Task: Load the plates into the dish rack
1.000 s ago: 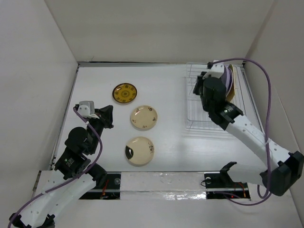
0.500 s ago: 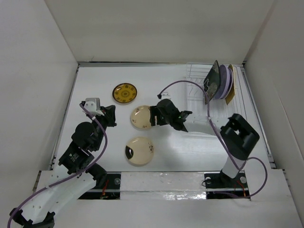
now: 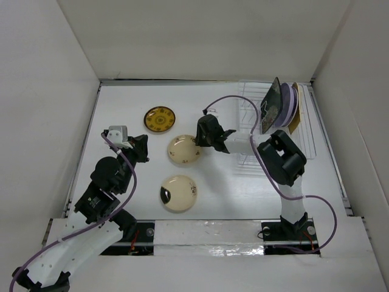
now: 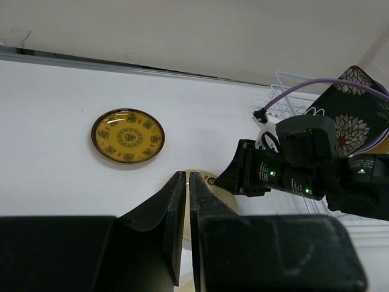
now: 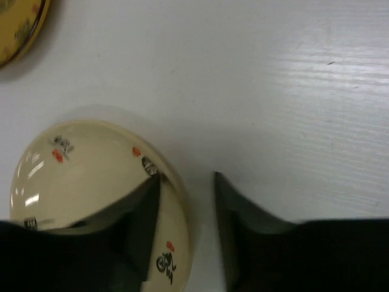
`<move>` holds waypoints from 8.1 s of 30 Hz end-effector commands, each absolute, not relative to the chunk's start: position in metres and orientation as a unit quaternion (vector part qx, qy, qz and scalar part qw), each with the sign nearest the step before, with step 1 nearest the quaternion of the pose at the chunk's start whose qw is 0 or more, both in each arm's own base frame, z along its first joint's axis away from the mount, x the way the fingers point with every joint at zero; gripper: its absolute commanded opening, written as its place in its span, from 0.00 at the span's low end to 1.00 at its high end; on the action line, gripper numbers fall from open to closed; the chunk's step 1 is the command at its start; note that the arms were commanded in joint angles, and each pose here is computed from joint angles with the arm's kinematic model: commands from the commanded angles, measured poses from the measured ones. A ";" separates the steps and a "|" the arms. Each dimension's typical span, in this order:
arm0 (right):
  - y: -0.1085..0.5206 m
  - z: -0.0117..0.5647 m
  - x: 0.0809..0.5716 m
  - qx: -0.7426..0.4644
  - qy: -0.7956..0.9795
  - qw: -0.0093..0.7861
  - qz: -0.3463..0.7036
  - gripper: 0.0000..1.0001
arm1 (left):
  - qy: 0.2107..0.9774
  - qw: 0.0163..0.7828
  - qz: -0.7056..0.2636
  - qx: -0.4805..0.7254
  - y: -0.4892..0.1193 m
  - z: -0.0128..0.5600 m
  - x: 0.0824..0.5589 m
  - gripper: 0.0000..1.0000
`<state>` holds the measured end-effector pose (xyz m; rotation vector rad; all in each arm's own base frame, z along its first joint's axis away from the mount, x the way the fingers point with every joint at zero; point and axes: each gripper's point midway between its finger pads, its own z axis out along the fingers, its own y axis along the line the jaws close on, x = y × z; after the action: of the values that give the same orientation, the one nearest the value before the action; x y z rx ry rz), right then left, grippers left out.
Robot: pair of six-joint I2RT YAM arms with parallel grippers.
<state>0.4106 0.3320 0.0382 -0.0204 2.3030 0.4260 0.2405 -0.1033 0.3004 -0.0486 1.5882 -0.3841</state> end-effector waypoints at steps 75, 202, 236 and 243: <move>0.177 0.326 0.426 -0.054 0.800 0.596 -0.035 0.38 | 0.641 0.734 -0.223 -0.041 -0.086 0.344 0.212 0.12; 0.476 0.049 0.522 0.083 0.859 0.369 0.345 0.52 | 0.714 0.679 -0.172 -0.006 -0.116 0.299 0.252 0.02; 0.034 0.356 0.448 0.118 0.748 0.579 -0.303 0.00 | 0.646 0.722 -0.247 -0.004 -0.105 0.343 0.211 0.11; 0.046 0.327 0.470 0.072 0.772 0.530 -0.344 0.00 | 0.641 0.725 -0.251 -0.006 -0.103 0.346 0.208 0.13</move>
<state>0.4722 0.0492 0.3046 0.1656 1.8683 -0.7569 0.2114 -0.1023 0.3326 -0.0071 1.4617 -0.5210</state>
